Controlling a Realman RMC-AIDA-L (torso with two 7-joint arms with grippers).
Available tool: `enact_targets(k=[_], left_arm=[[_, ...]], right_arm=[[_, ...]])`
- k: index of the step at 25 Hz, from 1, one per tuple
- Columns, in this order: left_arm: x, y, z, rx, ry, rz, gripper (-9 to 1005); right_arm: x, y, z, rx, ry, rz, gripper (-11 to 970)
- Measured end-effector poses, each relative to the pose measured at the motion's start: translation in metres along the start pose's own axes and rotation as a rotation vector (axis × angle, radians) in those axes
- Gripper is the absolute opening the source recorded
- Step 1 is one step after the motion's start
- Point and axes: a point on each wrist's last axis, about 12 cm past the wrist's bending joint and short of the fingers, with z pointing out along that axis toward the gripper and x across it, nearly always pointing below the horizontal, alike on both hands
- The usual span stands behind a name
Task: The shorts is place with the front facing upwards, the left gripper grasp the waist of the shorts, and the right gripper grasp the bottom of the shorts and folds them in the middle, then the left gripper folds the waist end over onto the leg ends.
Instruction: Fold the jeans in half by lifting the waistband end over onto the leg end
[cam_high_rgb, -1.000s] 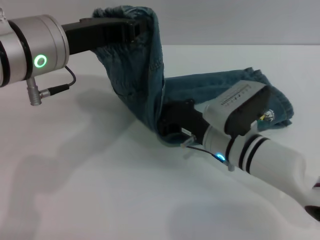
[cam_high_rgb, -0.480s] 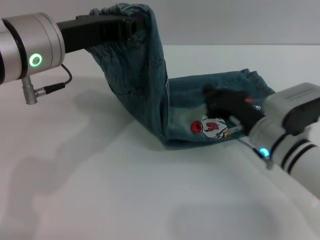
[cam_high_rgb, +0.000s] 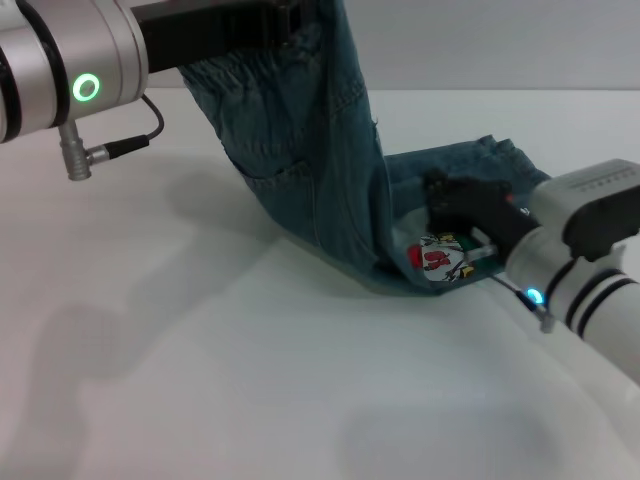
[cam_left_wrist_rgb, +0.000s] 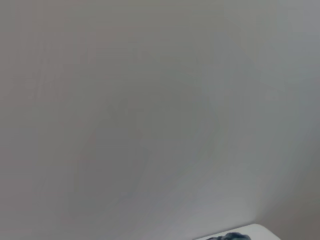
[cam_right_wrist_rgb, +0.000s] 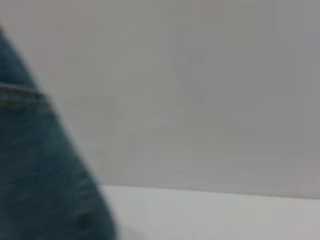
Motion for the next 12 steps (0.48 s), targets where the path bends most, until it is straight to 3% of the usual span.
enact_targets(k=[12], left_arm=[[-0.001,0.001,0.005,0.008,-0.001,-0.006,84]], right_arm=[[-0.011,0.060,0.021,-0.267,0.042,0.009,1]])
